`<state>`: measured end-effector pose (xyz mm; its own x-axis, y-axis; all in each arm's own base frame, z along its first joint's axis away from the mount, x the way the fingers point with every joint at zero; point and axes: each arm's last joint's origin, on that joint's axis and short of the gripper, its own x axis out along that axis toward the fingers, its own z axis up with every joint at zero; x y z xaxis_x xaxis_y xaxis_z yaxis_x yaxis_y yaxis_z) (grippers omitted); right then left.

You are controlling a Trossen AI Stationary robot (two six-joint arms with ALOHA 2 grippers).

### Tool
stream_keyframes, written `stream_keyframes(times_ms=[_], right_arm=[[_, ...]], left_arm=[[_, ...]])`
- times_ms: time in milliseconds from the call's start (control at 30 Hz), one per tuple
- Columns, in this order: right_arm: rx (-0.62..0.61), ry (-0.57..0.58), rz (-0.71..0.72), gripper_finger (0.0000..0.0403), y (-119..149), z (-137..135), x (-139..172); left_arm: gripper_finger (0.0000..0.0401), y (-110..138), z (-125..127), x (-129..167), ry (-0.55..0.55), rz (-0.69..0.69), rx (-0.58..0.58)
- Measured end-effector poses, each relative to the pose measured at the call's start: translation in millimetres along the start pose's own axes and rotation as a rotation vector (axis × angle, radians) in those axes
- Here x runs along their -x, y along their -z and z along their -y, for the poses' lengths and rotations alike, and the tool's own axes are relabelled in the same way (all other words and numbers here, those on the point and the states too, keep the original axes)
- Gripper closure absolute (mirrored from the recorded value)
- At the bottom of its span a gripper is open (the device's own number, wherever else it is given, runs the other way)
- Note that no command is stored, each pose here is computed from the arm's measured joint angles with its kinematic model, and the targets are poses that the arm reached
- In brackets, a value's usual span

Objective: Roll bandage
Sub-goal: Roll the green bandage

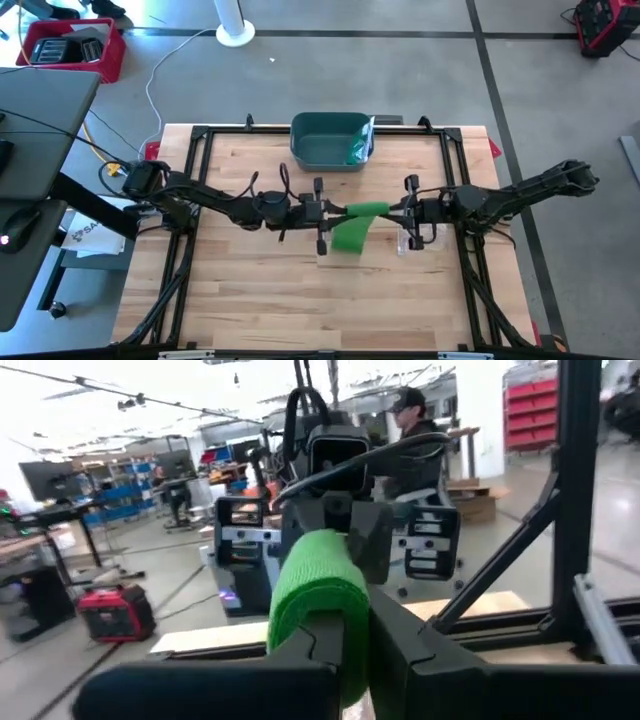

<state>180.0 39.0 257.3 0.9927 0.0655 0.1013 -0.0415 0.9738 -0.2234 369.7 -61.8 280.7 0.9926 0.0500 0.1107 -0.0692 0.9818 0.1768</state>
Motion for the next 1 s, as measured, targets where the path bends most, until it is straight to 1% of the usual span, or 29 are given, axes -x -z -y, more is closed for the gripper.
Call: stream_keyframes(times_ms=[100,200,267,333,400,500,567,633,700,733,800,900,1000], right_arm=[[-0.005,0.032,-0.016,0.0329,-1,2,3],[-0.036,0.033,-0.017,0.0278,-3,3,9],[-0.048,0.025,-0.029,0.0248,-4,3,12],[-0.060,0.018,-0.039,0.0224,-4,3,15],[-0.066,0.015,-0.050,0.0210,-4,3,17],[-0.078,0.014,-0.057,0.0204,-3,3,17],[-0.078,0.014,-0.057,0.0203,-3,3,17],[-0.078,0.014,-0.058,0.0203,-3,3,17],[-0.081,0.014,-0.057,0.0203,-3,3,17],[-0.081,0.014,-0.057,0.0203,-3,3,17],[-0.081,0.013,-0.059,0.0203,-3,3,17],[-0.101,0.009,-0.082,0.0203,-1,2,17],[-0.099,0.004,-0.107,0.0203,2,2,17]], left_arm=[[0.0388,-10,4,7,-0.033,-0.021,-0.041],[0.0390,-32,8,19,-0.030,0.019,-0.056],[0.0393,-47,13,28,-0.005,0.066,-0.042],[0.0395,-60,20,37,0.045,0.118,-0.029],[0.0395,-74,27,46,0.090,0.190,-0.014],[0.0395,-99,39,53,0.147,0.277,-0.007],[0.0395,-114,48,54,0.184,0.292,-0.038],[0.0395,-128,57,54,0.192,0.276,-0.083],[0.0395,-137,63,53,0.156,0.220,-0.142],[0.0395,-140,63,53,0.117,0.183,-0.172],[0.0396,-138,60,52,0.007,0.102,-0.217],[0.0396,-125,50,48,-0.164,-0.023,-0.274],[0.0396,-97,33,41,-0.246,-0.117,-0.296]])
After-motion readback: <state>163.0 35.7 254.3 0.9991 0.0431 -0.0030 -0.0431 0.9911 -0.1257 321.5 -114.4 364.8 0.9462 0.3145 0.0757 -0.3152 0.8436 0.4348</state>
